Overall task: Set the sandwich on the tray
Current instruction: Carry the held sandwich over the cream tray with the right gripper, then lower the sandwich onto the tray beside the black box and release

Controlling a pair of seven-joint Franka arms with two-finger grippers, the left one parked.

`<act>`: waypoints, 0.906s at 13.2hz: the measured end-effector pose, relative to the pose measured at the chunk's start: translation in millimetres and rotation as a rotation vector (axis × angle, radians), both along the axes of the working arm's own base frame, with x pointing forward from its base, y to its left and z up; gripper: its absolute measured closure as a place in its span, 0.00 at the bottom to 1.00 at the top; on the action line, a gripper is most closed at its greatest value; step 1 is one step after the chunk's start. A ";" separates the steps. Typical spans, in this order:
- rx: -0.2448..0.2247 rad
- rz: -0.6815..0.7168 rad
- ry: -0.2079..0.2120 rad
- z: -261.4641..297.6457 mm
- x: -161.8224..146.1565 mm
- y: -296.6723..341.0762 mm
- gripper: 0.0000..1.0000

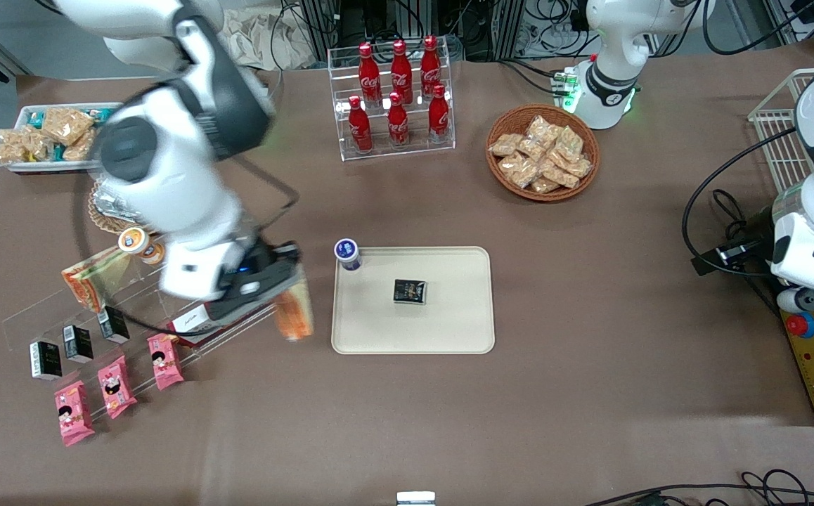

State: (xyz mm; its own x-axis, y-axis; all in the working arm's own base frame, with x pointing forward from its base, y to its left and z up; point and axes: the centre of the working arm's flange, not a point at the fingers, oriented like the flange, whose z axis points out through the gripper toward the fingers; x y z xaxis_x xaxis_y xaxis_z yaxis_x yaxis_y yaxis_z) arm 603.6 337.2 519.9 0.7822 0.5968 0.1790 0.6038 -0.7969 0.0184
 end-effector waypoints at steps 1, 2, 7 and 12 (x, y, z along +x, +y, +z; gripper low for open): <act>-0.018 0.081 -0.025 -10.1 -7.5 25.2 0.81; -0.040 0.164 -0.041 -22.0 -13.2 44.6 0.81; -0.178 0.541 -0.115 -74.0 -36.7 110.4 0.79; -0.203 0.656 -0.128 -138.5 -64.2 164.9 0.80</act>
State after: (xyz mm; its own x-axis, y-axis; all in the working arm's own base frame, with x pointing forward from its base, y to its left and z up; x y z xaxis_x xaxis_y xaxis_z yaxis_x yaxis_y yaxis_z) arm 539.3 502.1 381.4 0.2292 0.9700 0.0806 0.9424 -0.2419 0.2312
